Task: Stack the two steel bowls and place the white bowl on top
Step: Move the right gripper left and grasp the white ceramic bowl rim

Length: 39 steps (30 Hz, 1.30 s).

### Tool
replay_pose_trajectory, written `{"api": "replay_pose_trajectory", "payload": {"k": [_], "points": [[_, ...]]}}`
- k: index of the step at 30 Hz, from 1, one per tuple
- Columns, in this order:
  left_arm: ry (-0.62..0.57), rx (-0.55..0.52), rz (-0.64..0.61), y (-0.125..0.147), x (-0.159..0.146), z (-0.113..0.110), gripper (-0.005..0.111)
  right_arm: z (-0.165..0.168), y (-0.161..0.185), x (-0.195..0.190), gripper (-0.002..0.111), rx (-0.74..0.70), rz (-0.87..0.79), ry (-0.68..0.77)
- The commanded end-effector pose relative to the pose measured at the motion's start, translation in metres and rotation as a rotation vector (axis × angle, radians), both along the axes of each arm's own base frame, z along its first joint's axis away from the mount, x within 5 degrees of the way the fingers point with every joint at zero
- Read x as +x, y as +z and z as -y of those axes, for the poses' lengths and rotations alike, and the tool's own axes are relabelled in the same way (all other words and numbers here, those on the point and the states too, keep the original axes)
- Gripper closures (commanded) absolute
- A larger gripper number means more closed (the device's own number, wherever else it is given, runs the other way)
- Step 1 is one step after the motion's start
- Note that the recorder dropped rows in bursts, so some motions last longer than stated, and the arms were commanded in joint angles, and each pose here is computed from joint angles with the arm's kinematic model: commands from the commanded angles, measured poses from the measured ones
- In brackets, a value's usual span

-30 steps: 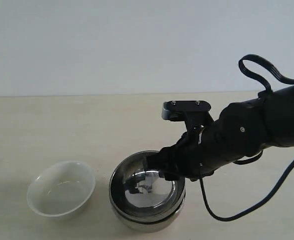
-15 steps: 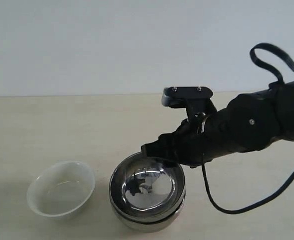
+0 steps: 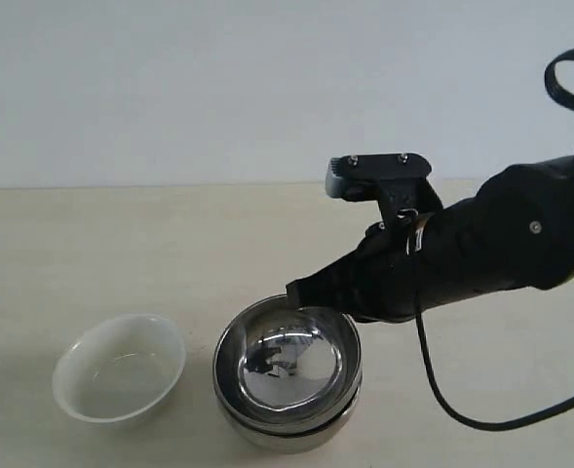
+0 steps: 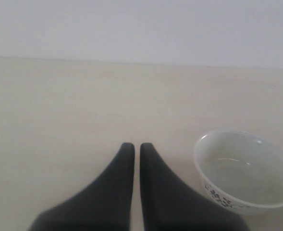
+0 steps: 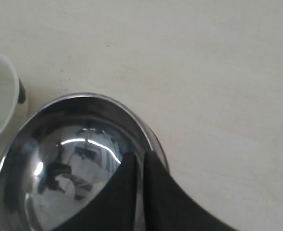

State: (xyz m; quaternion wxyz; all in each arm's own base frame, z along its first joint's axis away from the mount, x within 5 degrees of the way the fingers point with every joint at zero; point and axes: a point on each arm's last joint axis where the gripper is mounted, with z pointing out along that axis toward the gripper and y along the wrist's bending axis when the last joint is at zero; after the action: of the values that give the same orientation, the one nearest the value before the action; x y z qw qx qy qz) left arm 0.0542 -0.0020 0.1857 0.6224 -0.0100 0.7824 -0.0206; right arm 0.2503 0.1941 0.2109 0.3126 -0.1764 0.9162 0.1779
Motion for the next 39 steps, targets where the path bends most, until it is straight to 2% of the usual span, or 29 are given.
{"api": "replay_pose_trajectory", "payload": {"k": [1, 7, 13, 18, 22, 25, 28, 30, 32, 33, 34, 36, 37, 39], "points": [[-0.003, -0.005, 0.007, 0.000, 0.000, 0.000, 0.103, -0.001, -0.016, 0.002, 0.108, -0.018, 0.003, 0.003], [-0.003, -0.005, 0.007, 0.000, 0.000, 0.000, 0.103, -0.002, -0.032, 0.004, 0.108, -0.045, -0.029, 0.003], [-0.003, -0.005, 0.007, 0.000, 0.000, 0.000, 0.103, -0.003, -0.031, 0.006, 0.108, -0.036, -0.010, 0.002], [-0.003, -0.005, 0.007, 0.000, 0.000, 0.000, 0.103, -0.003, -0.022, 0.007, 0.108, -0.003, 0.031, -0.009], [-0.003, -0.005, 0.007, 0.000, 0.000, 0.000, 0.103, -0.003, 0.001, 0.005, 0.108, 0.101, 0.086, -0.063], [-0.003, -0.005, 0.007, 0.000, 0.000, 0.000, 0.103, -0.011, 0.018, -0.005, 0.108, 0.126, 0.156, -0.002], [-0.003, -0.005, 0.007, 0.000, 0.000, 0.000, 0.103, -0.031, 0.031, -0.025, 0.108, 0.140, 0.253, 0.130], [-0.003, -0.005, 0.007, 0.000, 0.000, 0.000, 0.103, -0.046, 0.034, -0.039, 0.100, 0.159, 0.284, 0.199], [-0.003, -0.005, 0.007, 0.000, 0.000, 0.000, 0.103, -0.058, 0.035, -0.051, 0.085, 0.154, 0.317, 0.275], [-0.003, -0.005, 0.007, 0.000, 0.000, 0.000, 0.103, -0.063, 0.036, -0.057, 0.075, 0.153, 0.334, 0.313], [-0.003, -0.005, 0.007, 0.000, 0.000, 0.000, 0.103, -0.073, 0.041, -0.067, 0.054, 0.158, 0.356, 0.368], [-0.003, -0.005, 0.007, 0.000, 0.000, 0.000, 0.103, -0.083, 0.047, -0.076, 0.038, 0.177, 0.368, 0.407], [-0.003, -0.005, 0.007, 0.000, 0.000, 0.000, 0.103, -0.088, 0.051, -0.080, 0.034, 0.180, 0.376, 0.434], [-0.003, -0.005, 0.007, 0.000, 0.000, 0.000, 0.103, -0.100, 0.055, -0.088, 0.034, 0.155, 0.396, 0.507]]}}
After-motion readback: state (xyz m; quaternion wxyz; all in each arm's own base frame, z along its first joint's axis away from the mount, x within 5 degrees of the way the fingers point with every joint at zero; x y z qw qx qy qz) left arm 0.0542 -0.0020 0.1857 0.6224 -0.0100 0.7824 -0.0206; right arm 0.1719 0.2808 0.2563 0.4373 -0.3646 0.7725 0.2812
